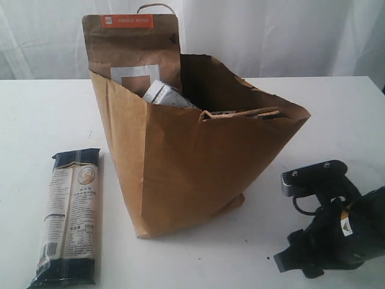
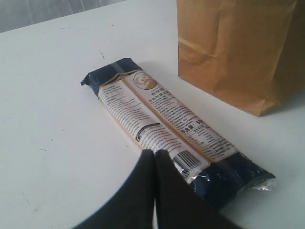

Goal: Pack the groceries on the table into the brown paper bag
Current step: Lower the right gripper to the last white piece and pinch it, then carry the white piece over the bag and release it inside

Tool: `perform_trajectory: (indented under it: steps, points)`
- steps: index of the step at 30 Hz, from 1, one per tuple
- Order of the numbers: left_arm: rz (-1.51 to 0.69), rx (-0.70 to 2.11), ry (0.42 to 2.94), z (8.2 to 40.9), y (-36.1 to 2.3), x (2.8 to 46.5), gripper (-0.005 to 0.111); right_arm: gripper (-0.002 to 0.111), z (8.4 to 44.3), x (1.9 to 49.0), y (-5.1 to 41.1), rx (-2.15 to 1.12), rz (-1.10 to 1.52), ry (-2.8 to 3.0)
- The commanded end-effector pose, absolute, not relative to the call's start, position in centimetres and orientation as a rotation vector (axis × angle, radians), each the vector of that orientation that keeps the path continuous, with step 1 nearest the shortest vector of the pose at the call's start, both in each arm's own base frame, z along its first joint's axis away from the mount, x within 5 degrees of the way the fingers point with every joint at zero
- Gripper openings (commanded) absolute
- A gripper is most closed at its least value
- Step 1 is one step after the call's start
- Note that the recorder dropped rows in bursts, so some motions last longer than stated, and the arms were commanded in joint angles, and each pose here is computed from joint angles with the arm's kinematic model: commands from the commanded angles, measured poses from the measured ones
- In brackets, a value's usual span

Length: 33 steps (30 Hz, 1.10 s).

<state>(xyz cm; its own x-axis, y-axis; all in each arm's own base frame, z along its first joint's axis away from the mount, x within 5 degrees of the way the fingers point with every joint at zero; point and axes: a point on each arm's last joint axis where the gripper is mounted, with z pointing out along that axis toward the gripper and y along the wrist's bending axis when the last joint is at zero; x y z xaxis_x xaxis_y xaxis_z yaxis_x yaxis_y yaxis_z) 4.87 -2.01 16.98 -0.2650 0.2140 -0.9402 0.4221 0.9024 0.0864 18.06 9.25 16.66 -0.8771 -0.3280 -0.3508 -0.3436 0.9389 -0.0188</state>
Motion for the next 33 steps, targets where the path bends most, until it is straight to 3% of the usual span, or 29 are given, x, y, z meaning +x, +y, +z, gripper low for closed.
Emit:
perform_trajectory:
  steps: [1,13,15,18,19,33]
  points:
    - [-0.217,0.462,1.852,16.9,-2.0,4.9,0.000,0.056,15.0,18.6,9.4,-0.505,0.051,2.785]
    - [-0.217,0.462,1.852,16.9,-2.0,4.9,0.000,0.050,12.9,19.6,9.1,-0.459,0.042,2.831]
    - [-0.217,0.462,1.852,16.9,-2.0,4.9,0.000,0.037,12.7,19.6,9.2,-0.439,0.049,2.848]
    - [-0.217,0.462,1.852,16.9,-2.0,4.9,0.000,0.007,12.9,19.6,9.2,-0.439,0.052,2.838]
    - [-0.217,0.462,1.852,16.9,-2.0,4.9,0.000,0.003,13.1,19.5,9.2,-0.437,0.057,2.827]
    - [-0.217,0.462,1.852,16.9,-2.0,4.9,0.000,0.000,27.7,14.7,6.5,-0.346,0.201,2.332]
